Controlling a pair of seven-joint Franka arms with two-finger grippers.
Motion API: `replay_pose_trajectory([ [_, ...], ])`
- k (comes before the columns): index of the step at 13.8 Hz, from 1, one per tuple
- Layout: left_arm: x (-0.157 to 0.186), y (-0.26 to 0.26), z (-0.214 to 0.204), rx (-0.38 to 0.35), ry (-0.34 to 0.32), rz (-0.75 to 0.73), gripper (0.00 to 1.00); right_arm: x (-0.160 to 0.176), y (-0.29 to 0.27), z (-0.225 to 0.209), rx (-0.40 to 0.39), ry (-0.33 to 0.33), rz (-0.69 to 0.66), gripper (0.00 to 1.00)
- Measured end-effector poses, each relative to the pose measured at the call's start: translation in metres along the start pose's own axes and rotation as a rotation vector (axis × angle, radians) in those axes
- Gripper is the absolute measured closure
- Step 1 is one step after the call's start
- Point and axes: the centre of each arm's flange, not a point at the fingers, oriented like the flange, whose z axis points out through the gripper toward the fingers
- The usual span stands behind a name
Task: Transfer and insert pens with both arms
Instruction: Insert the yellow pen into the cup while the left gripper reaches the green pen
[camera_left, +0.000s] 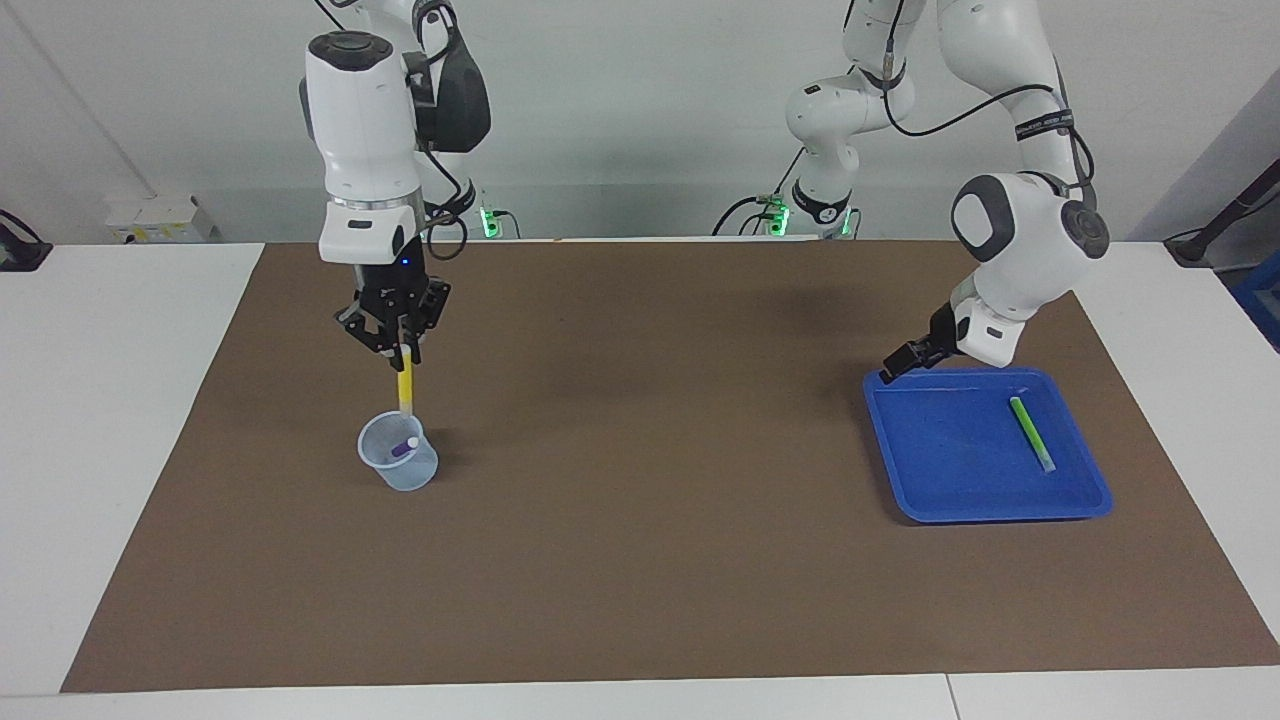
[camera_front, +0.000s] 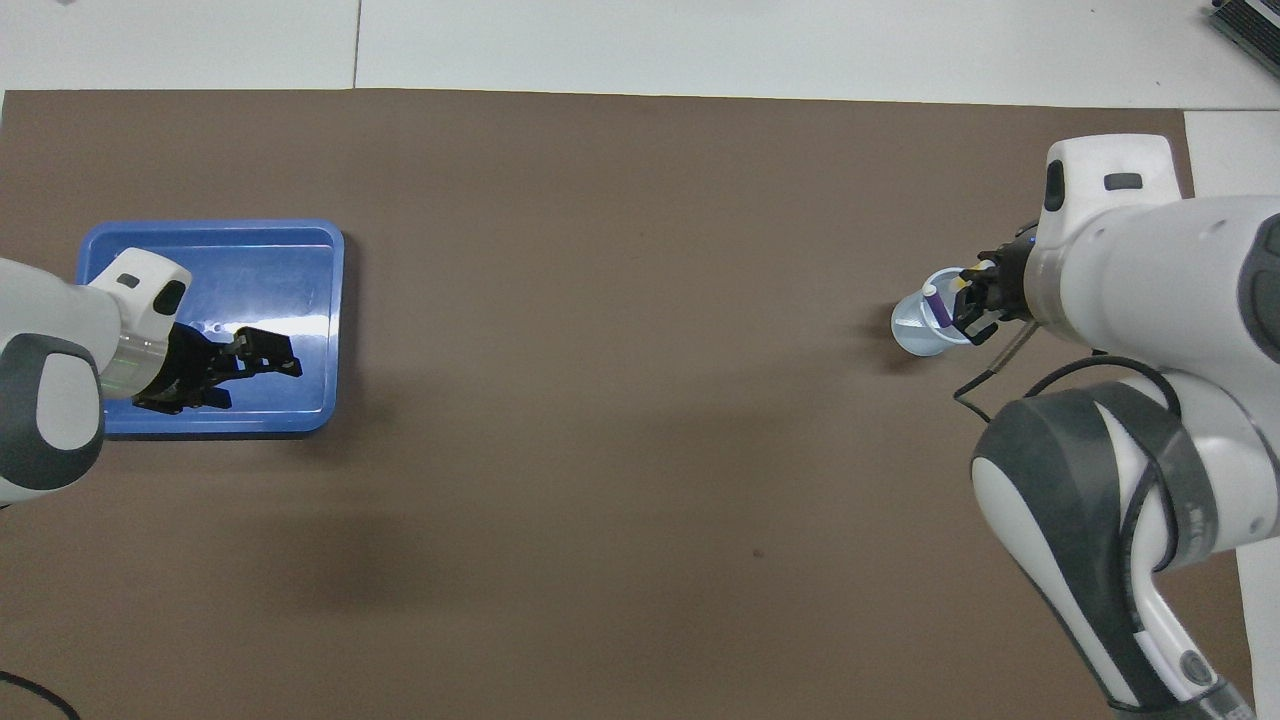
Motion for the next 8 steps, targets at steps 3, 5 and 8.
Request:
replay_pose_trajectory([
  [3,0.020,-0.022,-0.009,0.138,0.140,0.231,0.00,-0.006,0.003,0.009,0.010,-0.015,-0.160,0.81],
  [5,0.027,-0.024,-0.006,0.209,0.177,0.311,0.00,-0.007,-0.001,0.017,0.020,-0.020,-0.231,0.81],
  [8,0.036,-0.038,0.000,0.220,0.177,0.309,0.00,-0.007,-0.006,0.031,0.024,-0.018,-0.298,0.81],
])
